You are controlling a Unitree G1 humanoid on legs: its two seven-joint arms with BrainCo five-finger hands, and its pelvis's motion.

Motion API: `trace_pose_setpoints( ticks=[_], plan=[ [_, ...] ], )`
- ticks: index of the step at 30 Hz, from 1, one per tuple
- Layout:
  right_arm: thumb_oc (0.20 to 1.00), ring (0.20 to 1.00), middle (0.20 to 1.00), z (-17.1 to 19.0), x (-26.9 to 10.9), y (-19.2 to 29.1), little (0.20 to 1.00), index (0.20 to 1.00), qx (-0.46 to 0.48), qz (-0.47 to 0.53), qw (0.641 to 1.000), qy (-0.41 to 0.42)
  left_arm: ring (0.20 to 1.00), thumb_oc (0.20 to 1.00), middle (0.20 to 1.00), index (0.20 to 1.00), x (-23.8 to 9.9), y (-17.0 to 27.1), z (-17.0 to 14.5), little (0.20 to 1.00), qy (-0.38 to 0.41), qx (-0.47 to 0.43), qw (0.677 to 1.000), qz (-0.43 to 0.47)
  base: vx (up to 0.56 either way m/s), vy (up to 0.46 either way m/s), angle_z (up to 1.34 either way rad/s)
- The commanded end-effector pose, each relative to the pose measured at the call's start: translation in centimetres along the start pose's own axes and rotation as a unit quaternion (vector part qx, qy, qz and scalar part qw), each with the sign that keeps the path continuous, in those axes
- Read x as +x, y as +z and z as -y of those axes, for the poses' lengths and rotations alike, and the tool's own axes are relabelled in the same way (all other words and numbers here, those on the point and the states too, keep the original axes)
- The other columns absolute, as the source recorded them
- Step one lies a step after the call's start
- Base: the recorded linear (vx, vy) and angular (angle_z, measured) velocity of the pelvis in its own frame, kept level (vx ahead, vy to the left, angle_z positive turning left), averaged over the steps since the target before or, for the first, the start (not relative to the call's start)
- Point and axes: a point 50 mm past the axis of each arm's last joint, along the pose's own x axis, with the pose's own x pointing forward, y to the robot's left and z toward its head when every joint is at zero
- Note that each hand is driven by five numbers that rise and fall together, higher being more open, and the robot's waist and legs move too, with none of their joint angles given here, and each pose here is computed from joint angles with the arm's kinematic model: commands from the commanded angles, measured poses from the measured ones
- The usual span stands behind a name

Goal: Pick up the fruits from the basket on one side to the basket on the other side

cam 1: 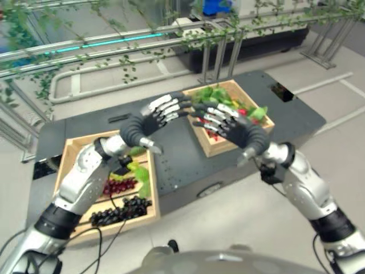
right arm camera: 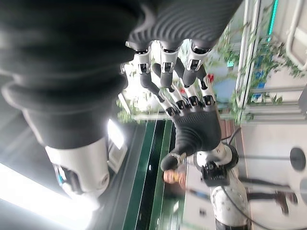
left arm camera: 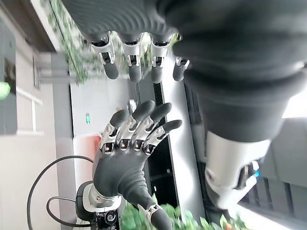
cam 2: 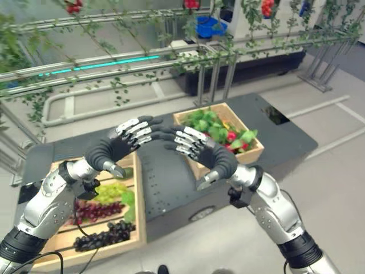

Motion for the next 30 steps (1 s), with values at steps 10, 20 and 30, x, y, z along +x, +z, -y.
trace_pose_setpoints(
  ticks=[10, 20, 30],
  plan=[
    [1.0, 1.0, 1.0, 0.3, 0.4, 2.0, 1.0, 1.0, -0.011, 0.044, 0.999, 0.013, 1.0, 1.0, 1.0, 1.0, 0.8, 2.2, 0.2, 1.0, -0.031, 0.051, 0.998, 0.033, 0.09, -0.17, 0.79],
    [1.0, 1.0, 1.0, 0.9, -1.2, 2.4, 1.0, 1.0, -0.019, 0.033, 0.999, -0.022, 1.0, 1.0, 1.0, 1.0, 1.3, 1.9, 0.4, 1.0, -0.031, 0.038, 0.998, 0.038, -0.03, -0.089, 0.46],
    [1.0, 1.0, 1.0, 1.3, -1.4, 2.2, 1.0, 1.0, -0.028, 0.038, 0.998, -0.049, 1.0, 1.0, 1.0, 1.0, 1.5, 2.2, 0.2, 1.0, -0.035, 0.051, 0.997, 0.037, 0.03, 0.081, 0.27]
  ],
)
